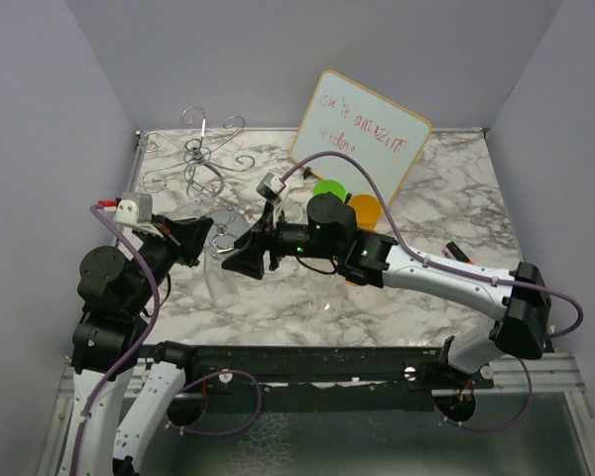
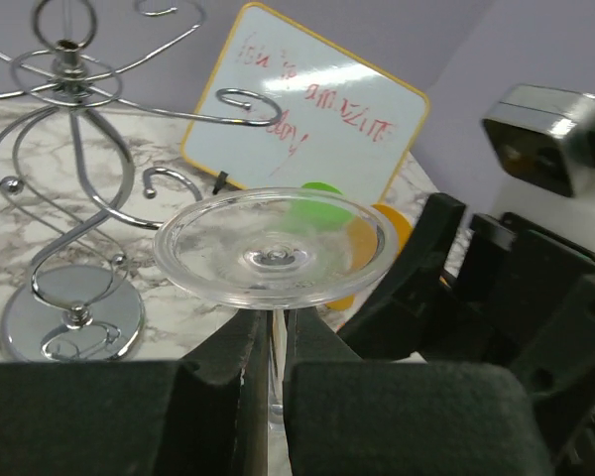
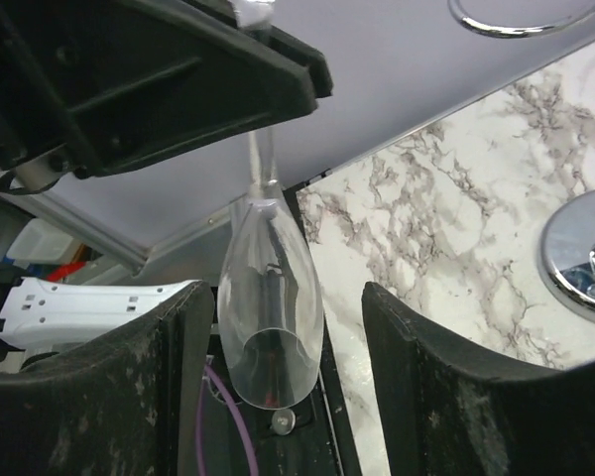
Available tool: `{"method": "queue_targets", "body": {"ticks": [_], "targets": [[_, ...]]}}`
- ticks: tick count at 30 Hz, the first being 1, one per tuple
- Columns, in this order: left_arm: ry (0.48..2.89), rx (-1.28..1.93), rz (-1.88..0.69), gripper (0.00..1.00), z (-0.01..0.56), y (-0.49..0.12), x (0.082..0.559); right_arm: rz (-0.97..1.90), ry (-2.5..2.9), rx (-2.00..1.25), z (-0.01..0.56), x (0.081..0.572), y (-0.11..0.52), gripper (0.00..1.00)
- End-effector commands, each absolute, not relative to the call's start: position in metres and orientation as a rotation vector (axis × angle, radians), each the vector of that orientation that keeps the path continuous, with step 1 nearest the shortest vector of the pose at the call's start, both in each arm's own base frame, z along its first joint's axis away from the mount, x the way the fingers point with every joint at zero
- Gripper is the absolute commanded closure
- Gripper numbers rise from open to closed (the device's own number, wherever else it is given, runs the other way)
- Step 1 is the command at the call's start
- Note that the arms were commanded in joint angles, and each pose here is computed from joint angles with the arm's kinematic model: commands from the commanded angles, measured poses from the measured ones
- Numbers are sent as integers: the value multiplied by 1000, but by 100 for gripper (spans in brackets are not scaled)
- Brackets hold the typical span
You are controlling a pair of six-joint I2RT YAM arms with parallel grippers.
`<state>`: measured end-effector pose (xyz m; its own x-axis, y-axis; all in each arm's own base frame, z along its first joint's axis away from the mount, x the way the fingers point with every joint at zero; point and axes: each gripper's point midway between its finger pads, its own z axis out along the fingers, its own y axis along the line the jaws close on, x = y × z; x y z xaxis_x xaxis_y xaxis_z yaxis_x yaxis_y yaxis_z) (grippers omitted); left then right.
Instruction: Place the wine glass upside down on the wine glass rack
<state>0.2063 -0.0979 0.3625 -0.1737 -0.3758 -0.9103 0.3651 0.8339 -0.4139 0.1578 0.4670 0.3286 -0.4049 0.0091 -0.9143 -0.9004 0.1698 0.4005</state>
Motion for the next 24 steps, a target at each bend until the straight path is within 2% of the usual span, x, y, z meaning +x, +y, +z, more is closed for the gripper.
{"method": "queue_targets", "body": {"ticks": [1, 8, 19, 24], "targets": [[1488, 237, -775, 100, 395, -125, 176, 1490, 1522, -889, 354, 143, 479, 36], [1419, 318, -862, 100, 406, -139, 162, 1604, 1434, -804, 373, 139, 480, 44], [1357, 352, -947, 100, 417, -147, 150, 1656, 1396, -746, 375, 141, 483, 64], [1348, 352, -965, 100, 418, -149, 149, 1693, 1341, -754, 381, 135, 480, 82]]}}
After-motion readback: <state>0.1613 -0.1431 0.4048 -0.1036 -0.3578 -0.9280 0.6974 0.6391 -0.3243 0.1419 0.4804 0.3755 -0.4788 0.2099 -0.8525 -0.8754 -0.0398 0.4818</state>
